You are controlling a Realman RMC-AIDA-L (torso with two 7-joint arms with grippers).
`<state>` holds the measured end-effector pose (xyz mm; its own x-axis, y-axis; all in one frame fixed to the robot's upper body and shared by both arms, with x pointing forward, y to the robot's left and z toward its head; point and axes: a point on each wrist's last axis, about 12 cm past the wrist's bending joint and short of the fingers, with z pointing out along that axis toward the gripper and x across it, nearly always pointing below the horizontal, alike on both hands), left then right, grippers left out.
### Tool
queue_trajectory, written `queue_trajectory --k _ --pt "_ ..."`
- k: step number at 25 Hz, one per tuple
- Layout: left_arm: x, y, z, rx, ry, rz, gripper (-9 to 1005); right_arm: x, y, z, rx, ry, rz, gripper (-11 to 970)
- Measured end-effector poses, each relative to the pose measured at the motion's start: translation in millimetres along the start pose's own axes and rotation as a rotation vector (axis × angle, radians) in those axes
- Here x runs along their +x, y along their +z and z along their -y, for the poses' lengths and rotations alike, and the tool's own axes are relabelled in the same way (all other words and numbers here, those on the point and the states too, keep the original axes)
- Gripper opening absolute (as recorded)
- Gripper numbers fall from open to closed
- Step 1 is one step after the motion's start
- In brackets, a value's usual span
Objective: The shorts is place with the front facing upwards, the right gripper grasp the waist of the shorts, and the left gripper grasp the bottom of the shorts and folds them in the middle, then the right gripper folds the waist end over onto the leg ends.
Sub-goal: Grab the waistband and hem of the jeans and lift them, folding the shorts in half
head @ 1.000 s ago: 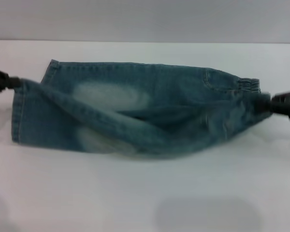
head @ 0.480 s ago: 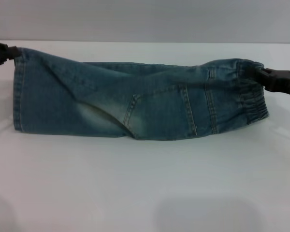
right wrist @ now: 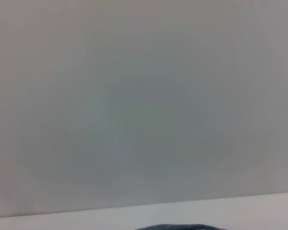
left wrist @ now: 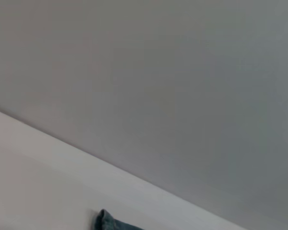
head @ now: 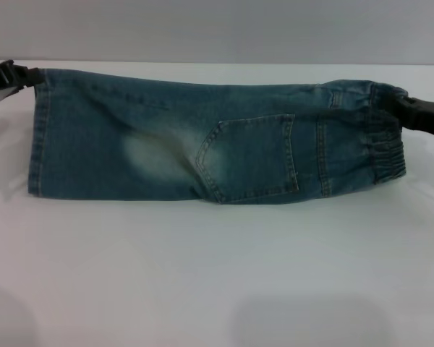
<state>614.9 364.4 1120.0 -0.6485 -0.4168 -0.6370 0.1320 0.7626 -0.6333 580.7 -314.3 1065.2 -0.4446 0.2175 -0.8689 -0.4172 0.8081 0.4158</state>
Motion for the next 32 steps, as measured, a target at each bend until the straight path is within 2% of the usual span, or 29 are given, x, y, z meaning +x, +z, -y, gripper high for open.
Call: queue_trajectory --k 5,6,12,32 --pt "1.8 3.7 1.5 -0.01 0.033 -0.012 98 5.5 3.2 0.8 0.023 -0.021 0.003 28" --pt "2.1 6.8 4.3 -0.012 0.071 -0.025 99 6.1 3.9 0.6 0.026 -0.027 0.009 28" --pt "-1.2 13.1 7.3 -0.039 0.138 -0.032 101 9.3 5.5 2.9 0.061 -0.05 0.036 32" --pt "-15.5 14.5 10.3 -0.08 0.258 0.007 110 11.5 4.3 6.7 0.098 -0.074 0.043 45"
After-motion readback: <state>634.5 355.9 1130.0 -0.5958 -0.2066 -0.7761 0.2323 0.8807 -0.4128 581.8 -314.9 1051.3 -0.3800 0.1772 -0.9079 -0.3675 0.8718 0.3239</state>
